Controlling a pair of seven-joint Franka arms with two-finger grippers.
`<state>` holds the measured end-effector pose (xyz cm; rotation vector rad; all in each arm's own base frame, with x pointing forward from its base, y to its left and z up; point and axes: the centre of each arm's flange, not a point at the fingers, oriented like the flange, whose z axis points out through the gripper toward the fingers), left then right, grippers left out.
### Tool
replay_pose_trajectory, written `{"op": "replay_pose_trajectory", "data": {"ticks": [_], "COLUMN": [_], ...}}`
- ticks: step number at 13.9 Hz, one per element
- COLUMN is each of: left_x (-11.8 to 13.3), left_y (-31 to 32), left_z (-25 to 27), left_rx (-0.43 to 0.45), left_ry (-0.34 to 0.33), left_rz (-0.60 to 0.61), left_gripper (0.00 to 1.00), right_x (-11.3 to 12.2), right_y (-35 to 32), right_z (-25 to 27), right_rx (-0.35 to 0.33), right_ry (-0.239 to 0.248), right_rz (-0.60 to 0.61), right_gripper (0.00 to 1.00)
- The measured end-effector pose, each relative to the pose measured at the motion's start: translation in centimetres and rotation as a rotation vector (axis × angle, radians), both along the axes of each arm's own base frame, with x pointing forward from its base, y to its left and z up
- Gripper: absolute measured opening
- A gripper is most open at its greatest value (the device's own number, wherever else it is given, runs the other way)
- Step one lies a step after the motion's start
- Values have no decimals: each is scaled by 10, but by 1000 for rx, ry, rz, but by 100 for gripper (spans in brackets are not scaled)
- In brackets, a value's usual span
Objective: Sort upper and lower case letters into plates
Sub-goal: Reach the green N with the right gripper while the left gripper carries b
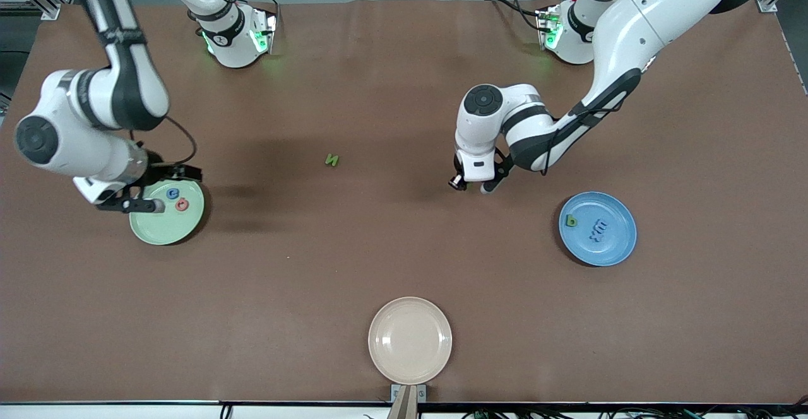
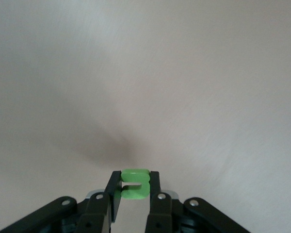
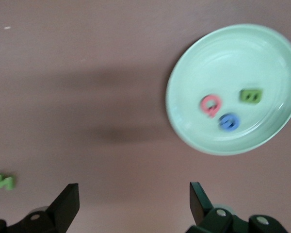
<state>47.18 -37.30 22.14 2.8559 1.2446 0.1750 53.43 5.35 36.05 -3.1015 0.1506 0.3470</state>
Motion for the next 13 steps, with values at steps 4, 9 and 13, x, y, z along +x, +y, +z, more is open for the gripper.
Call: {"op": "replay_pose_trajectory", "data": {"ticks": [4,9,13], "left_x": [63,123,142], "left_y": [42,146,214], "left_z": [27,44,44], "left_rx": [22,120,150], "left_ry": [-51,-21,9], "left_rz": [-76,-231,-318], "left_gripper": [27,27,27], "right_x": [-39,-71,-95], "right_y": [147,237,256], "right_z": [-1,-46,-116], "right_rx": [-75,-52,-39], "right_ry": [-16,-90,-136], "right_rz": [-81,-153,-157], "right_gripper": [100,100,100]}}
